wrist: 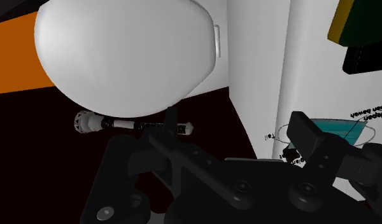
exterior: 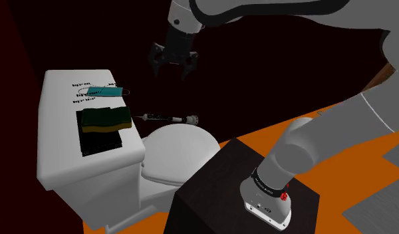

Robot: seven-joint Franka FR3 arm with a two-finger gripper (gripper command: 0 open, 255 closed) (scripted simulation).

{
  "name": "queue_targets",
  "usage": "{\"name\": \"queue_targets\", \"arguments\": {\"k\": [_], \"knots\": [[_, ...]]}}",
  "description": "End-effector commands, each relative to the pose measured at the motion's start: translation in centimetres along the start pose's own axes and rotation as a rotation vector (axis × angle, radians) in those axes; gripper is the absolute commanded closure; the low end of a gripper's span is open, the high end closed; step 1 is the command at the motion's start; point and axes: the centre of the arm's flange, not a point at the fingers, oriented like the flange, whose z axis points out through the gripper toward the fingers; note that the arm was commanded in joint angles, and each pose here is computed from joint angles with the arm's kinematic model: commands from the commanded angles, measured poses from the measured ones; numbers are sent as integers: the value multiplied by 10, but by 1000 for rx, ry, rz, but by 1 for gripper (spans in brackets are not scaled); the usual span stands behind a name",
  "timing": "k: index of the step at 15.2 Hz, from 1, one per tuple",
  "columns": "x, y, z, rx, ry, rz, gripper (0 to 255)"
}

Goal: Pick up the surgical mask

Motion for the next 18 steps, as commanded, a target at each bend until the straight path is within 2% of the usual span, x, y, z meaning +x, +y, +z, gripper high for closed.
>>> {"name": "queue_targets", "arguments": {"k": [1, 8, 16, 18], "knots": [[6, -26, 8, -2, 9, 50, 0], [34, -109, 43, -18, 40, 211, 0], [82, -195, 83, -35, 75, 395, 0], [83, -197, 90, -36, 76, 400, 0]]}}
